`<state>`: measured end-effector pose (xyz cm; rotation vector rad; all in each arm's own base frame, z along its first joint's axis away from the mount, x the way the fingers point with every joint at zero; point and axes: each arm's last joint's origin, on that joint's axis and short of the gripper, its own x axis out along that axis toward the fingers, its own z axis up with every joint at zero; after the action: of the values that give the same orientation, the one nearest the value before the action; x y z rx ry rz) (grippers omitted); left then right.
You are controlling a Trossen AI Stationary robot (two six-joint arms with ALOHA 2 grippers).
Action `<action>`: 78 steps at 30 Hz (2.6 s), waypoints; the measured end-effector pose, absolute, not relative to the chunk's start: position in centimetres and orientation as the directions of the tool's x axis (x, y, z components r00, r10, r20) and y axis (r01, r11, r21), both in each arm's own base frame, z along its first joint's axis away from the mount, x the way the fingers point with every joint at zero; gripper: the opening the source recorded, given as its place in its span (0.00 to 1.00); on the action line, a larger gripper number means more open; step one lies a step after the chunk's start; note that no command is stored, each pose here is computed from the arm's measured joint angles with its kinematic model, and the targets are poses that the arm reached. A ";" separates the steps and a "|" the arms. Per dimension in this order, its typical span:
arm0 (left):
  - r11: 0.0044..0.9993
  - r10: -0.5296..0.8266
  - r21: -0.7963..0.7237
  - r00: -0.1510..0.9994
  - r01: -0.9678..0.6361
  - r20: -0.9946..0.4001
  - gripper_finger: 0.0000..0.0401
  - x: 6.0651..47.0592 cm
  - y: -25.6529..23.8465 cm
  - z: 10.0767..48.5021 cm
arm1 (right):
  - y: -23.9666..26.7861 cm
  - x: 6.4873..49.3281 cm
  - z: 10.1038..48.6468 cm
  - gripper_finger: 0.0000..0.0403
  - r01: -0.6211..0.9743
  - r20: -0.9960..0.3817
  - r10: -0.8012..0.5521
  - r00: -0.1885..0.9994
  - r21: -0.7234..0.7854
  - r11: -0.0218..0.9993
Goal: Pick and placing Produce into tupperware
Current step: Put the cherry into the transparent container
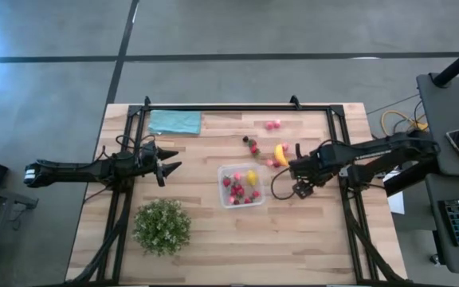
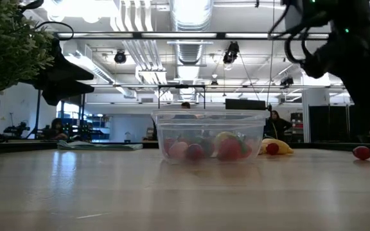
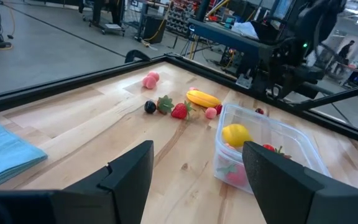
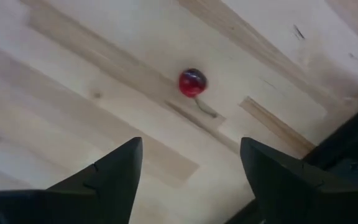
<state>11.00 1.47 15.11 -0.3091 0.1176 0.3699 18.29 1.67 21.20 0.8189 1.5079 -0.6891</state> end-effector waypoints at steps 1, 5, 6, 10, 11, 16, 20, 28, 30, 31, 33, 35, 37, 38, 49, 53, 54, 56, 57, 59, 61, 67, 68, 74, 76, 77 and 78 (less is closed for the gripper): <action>0.886 0.337 -0.276 0.926 -0.373 -0.169 0.58 11.0 1.5 15.1 | 1.6 18.0 20.6 0.67 0.822 -0.994 0.102 -0.037 0.028 0.568; 0.886 0.337 -0.275 0.926 -0.373 -0.169 0.58 11.0 1.5 15.1 | 1.6 17.3 18.6 0.69 0.828 -0.992 0.108 -0.061 0.010 0.561; 0.886 0.337 -0.275 0.926 -0.373 -0.169 0.58 11.0 1.5 15.1 | 1.6 17.4 18.3 0.69 0.828 -0.993 0.108 -0.051 0.018 0.560; 0.886 0.337 -0.275 0.926 -0.373 -0.170 0.58 11.0 1.5 15.1 | 1.6 18.0 17.7 0.68 0.838 -0.996 0.083 -0.008 0.039 0.544; 0.886 0.337 -0.275 0.926 -0.373 -0.170 0.58 11.0 1.5 15.1 | 1.6 18.1 17.7 0.67 0.845 -0.997 0.079 -0.001 0.042 0.533; 0.886 0.337 -0.275 0.926 -0.373 -0.169 0.58 11.0 1.5 15.1 | 1.5 18.6 17.8 0.65 0.851 -0.998 0.053 0.034 0.057 0.521; 0.886 0.337 -0.275 0.926 -0.373 -0.170 0.58 11.0 1.5 15.1 | 1.5 18.5 17.3 0.63 0.885 -0.998 0.036 0.049 0.061 0.463; 0.886 0.337 -0.275 0.926 -0.373 -0.169 0.58 11.0 1.5 15.1 | 1.3 18.1 16.4 0.61 0.912 -0.999 -0.005 0.042 0.036 0.410; 0.886 0.337 -0.275 0.926 -0.373 -0.169 0.58 11.0 1.5 15.1 | 1.3 17.9 16.1 0.60 0.906 -0.999 -0.011 0.034 0.027 0.422; 0.886 0.337 -0.275 0.926 -0.373 -0.169 0.58 11.0 1.5 15.1 | 1.2 17.8 16.0 0.60 0.902 -0.999 -0.016 0.030 0.020 0.430; 0.886 0.337 -0.275 0.926 -0.373 -0.169 0.58 11.0 1.5 15.1 | 1.2 17.7 15.7 0.60 0.900 -0.999 -0.020 0.032 0.020 0.435; 0.886 0.337 -0.275 0.926 -0.372 -0.169 0.58 11.0 1.5 15.1 | 1.2 17.8 15.5 0.60 0.899 -0.998 -0.020 0.054 0.040 0.435; 0.886 0.337 -0.275 0.926 -0.373 -0.170 0.58 11.0 1.5 15.1 | 1.2 17.9 15.3 0.60 0.892 -0.997 -0.018 0.076 0.060 0.447; 0.886 0.337 -0.275 0.926 -0.373 -0.170 0.58 11.0 1.5 15.1 | 1.2 18.0 15.1 0.60 0.888 -0.996 -0.017 0.090 0.073 0.453; 0.886 0.337 -0.275 0.926 -0.373 -0.171 0.58 11.0 1.5 15.1 | 1.2 17.4 14.1 0.59 0.879 -0.996 -0.014 0.085 0.069 0.471; 0.886 0.337 -0.275 0.926 -0.373 -0.170 0.58 11.0 1.5 15.1 | 1.3 17.4 14.1 0.58 0.882 -0.996 0.009 0.084 0.079 0.464; 0.886 0.337 -0.275 0.926 -0.373 -0.170 0.58 11.0 1.5 15.1 | 1.3 17.4 14.1 0.57 0.882 -0.996 0.017 0.083 0.081 0.464; 0.886 0.337 -0.275 0.926 -0.373 -0.170 0.58 11.0 1.5 15.1 | 1.3 17.4 14.1 0.55 0.881 -0.996 0.037 0.081 0.089 0.464; 0.886 0.337 -0.275 0.926 -0.373 -0.170 0.58 11.0 1.5 15.1 | 1.4 17.4 14.1 0.53 0.881 -0.996 0.040 0.081 0.090 0.465; 0.886 0.337 -0.275 0.926 -0.373 -0.171 0.58 11.0 1.5 15.1 | 1.4 17.4 14.1 0.50 0.881 -0.996 0.043 0.081 0.091 0.465; 0.886 0.337 -0.275 0.926 -0.373 -0.170 0.58 11.0 1.5 15.1 | 1.4 17.4 14.1 0.46 0.881 -0.996 0.043 0.081 0.092 0.464; 0.886 0.337 -0.275 0.926 -0.373 -0.170 0.58 11.0 1.5 15.1 | 1.3 17.4 14.1 0.36 0.881 -0.996 0.039 0.082 0.091 0.464; 0.886 0.337 -0.275 0.926 -0.373 -0.170 0.58 11.0 1.5 15.1 | 1.3 17.4 14.1 0.34 0.881 -0.996 0.039 0.082 0.091 0.464; 0.886 0.337 -0.275 0.926 -0.373 -0.170 0.58 11.0 1.5 15.1 | 1.4 17.4 14.1 0.26 0.882 -0.996 0.040 0.085 0.093 0.462; 0.886 0.337 -0.275 0.926 -0.373 -0.171 0.58 11.0 1.5 15.1 | 1.4 17.4 14.1 0.24 0.882 -0.995 0.040 0.086 0.095 0.462; 0.886 0.337 -0.275 0.926 -0.373 -0.170 0.58 11.0 1.5 15.1 | 1.4 17.4 14.1 0.23 0.882 -0.995 0.040 0.087 0.096 0.462; 0.886 0.337 -0.275 0.926 -0.373 -0.170 0.58 11.0 1.5 15.1 | 1.4 17.4 14.1 0.23 0.881 -0.995 0.040 0.088 0.097 0.462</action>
<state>11.01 1.47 15.10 -0.3089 0.1191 0.3701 17.44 1.35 14.06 0.9043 1.3435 -0.7744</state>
